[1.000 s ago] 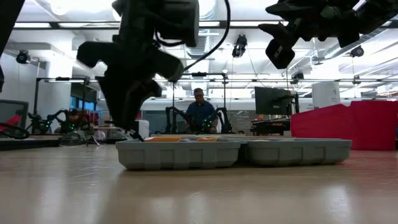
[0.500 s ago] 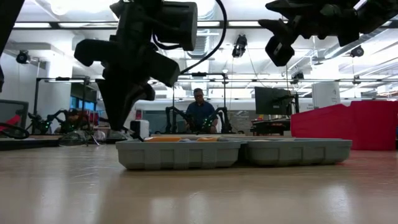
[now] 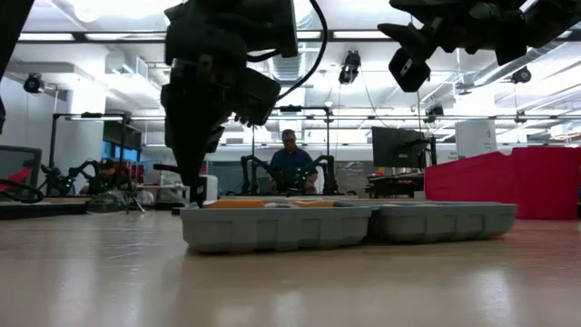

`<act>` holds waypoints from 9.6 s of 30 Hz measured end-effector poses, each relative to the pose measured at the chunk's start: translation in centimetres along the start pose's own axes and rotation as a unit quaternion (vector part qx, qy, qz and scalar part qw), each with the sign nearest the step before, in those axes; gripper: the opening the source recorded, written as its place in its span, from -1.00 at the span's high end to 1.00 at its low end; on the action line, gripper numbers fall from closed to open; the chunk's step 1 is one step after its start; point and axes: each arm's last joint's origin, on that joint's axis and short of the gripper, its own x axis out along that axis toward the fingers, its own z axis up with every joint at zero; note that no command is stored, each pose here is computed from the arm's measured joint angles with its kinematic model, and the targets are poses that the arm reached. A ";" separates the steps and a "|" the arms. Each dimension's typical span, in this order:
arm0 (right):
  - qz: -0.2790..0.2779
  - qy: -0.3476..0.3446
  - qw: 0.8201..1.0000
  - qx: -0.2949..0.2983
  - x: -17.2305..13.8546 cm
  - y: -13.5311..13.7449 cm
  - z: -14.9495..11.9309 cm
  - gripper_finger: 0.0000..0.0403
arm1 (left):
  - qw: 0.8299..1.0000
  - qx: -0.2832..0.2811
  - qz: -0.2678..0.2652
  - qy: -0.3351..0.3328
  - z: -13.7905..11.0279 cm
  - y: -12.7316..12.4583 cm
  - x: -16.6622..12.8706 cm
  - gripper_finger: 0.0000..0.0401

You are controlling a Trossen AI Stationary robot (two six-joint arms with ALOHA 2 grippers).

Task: Prefit tool cases
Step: Put the yellow measuring tape into the gray pre-fit tool case, then put the bottom yellow screwdriver bit set into the gray pre-fit tool case

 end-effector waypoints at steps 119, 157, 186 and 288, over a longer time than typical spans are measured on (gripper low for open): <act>-0.035 -0.012 0.999 -0.011 -1.1 -0.7 0.5 0.41 | 0.976 -0.159 0.093 -0.112 3.8 0.5 -2.4 0.24; -0.035 -0.013 0.999 -0.014 -1.1 -0.7 0.6 0.43 | 0.975 -0.173 0.103 -0.095 3.8 2.3 -1.0 0.47; -0.035 -0.014 0.999 -0.013 -1.1 -0.7 0.6 0.47 | 0.985 -0.153 0.006 -0.079 3.9 1.9 0.6 0.99; -0.047 -0.030 0.997 -0.059 -2.2 0.0 0.8 0.56 | 0.939 -0.209 0.207 -0.176 6.1 9.0 -2.4 0.43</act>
